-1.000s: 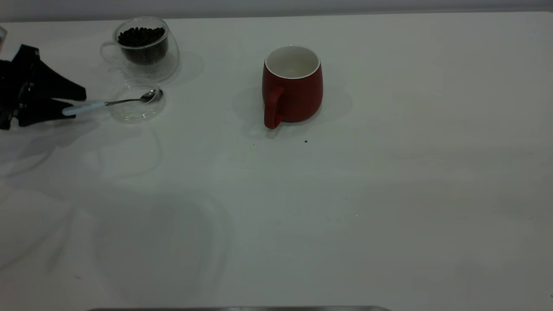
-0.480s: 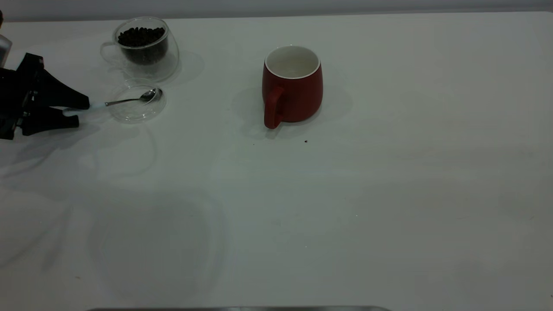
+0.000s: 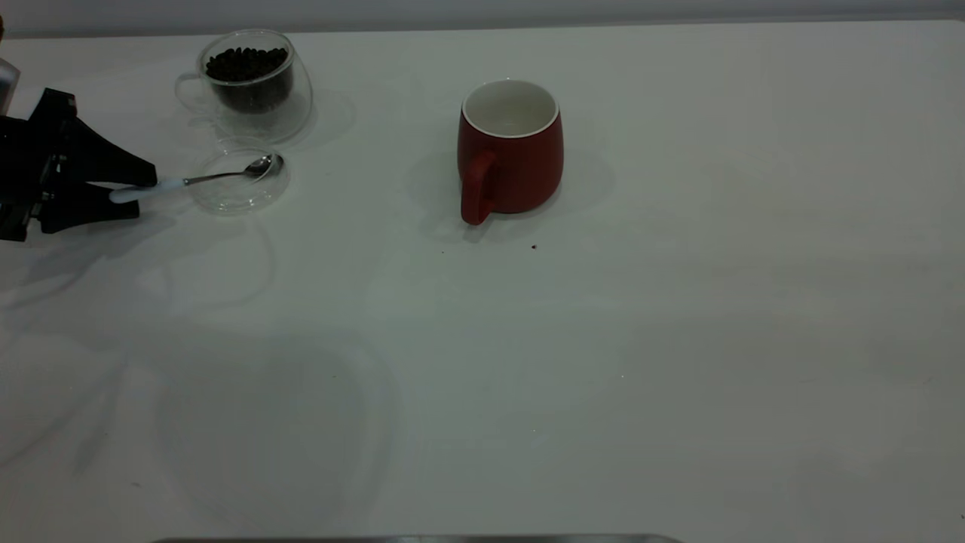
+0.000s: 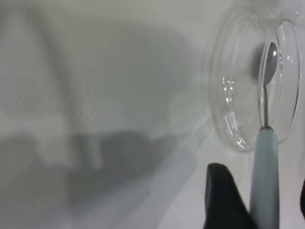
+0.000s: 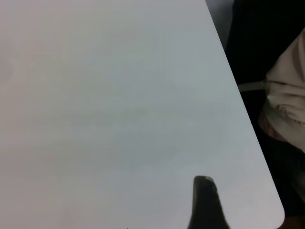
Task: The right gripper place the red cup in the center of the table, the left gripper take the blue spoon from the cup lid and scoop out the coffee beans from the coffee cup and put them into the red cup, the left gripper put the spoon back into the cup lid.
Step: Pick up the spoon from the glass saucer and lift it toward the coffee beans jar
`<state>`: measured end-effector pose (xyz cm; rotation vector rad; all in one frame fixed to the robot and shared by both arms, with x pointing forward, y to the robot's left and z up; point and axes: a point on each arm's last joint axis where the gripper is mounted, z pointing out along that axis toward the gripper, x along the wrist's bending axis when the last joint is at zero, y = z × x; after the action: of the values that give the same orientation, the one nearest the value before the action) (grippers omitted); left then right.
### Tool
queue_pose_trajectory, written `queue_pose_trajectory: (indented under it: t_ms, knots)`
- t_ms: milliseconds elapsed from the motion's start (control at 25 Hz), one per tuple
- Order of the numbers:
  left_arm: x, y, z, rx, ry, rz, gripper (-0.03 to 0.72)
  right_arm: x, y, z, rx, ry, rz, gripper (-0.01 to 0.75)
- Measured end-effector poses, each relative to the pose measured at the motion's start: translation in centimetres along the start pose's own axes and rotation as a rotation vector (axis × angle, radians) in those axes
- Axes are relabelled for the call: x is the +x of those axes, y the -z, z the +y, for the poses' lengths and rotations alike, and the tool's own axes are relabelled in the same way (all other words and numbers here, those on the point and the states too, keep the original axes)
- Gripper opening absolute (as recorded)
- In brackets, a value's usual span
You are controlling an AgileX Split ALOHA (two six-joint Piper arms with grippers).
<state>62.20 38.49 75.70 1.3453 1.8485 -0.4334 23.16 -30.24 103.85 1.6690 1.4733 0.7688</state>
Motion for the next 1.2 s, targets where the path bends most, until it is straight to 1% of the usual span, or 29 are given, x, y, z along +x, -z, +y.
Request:
queue_pose_trajectory:
  t_ms: [120,360,560,920,1040,1200]
  knots:
    - [0.0,0.0,0.0,0.001,0.000,-0.002,0.377,0.0,0.0,0.0,0.000,0.000,0.000,0.532]
    - [-0.1,0.0,0.0,0.005,0.000,-0.014,0.216,0.0,0.0,0.0,0.000,0.000,0.000,0.532]
    - [-0.5,0.0,-0.1,0.010,0.006,-0.050,0.145,0.0,0.0,0.0,0.000,0.000,0.000,0.532]
    - [-0.9,0.0,0.6,-0.058,0.066,-0.097,0.126,0.0,0.0,0.0,0.000,0.000,0.000,0.532]
    - [-1.1,0.1,0.6,-0.059,0.071,-0.120,0.126,0.0,0.0,0.0,0.000,0.000,0.000,0.532]
    - [-1.6,0.1,0.4,-0.041,0.074,-0.179,0.126,0.0,0.0,0.0,0.000,0.000,0.000,0.532]
